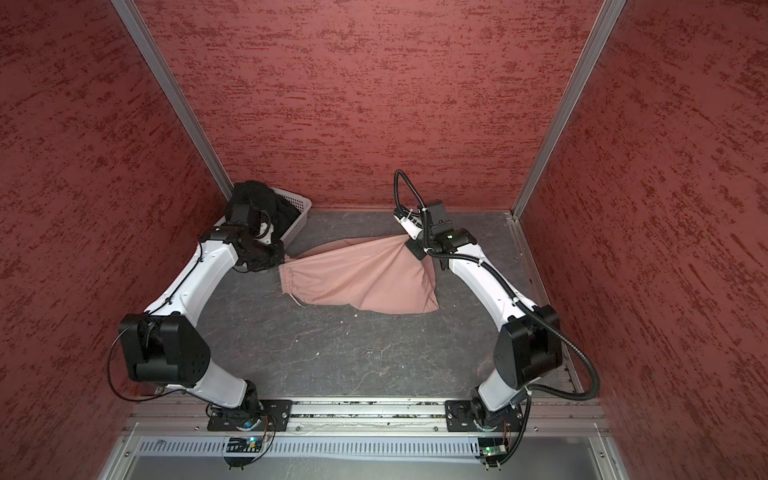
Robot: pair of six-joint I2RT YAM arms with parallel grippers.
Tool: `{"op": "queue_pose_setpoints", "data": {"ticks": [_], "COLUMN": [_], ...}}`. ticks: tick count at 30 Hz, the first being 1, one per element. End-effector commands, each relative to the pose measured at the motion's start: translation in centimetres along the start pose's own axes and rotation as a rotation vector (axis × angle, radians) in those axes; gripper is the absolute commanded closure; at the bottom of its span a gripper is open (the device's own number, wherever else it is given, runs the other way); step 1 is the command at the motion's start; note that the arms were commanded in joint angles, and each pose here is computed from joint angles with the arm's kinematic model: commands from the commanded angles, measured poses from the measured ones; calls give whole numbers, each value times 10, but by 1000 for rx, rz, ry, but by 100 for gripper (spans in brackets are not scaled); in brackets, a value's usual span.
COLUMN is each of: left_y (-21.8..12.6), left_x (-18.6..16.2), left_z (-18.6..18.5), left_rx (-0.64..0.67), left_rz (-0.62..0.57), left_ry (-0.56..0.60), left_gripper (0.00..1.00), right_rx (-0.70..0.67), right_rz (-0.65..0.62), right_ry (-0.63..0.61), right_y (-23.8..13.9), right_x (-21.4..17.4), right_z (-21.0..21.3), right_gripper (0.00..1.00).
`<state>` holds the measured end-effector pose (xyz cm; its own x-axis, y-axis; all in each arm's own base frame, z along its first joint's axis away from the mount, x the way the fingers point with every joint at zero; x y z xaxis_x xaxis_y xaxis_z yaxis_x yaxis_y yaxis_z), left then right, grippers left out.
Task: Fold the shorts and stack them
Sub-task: 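Lower the folded leg onto the table and open the right gripper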
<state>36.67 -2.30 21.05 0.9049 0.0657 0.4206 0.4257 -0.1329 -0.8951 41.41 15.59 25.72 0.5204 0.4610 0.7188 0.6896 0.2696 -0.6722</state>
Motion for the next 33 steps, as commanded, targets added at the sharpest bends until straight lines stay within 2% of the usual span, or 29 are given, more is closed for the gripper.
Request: {"op": "queue_pose_setpoints", "data": {"ticks": [1,5,13,22,33], "left_y": [7,26,61,69,101], "left_x": [7,14,36,63,53], "left_z": [24,27,21,23,28], "left_rx": [116,129,162,172,155], "left_rz": [10,37,61,14,76], "left_ry": [11,23,80,96,74], "left_gripper": [100,100,100,100,100], "right_rx": [-85,-82,-108,-181,-194], "right_rz": [-39,-14,24,-62,-37], "right_ry": [-6,-5,19,45,58], "right_y": [10,39,71,62,97], "right_x": [12,9,-1,15,12], "right_z": [-37,-46,-68,-87,-98], "right_gripper": [100,100,100,100,100]}}
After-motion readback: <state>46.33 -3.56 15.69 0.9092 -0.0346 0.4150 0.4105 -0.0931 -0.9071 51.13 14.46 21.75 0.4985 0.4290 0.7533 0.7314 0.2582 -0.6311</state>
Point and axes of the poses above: each gripper's point midway between its finger pads, its own y axis out along the fingers, its own z axis along the line the jaws close on, x = y × z, the point moved 4 cm from there along -y, back along the fingers, and after that the axes turned 12 degrees about y, right-handed, at the moved point
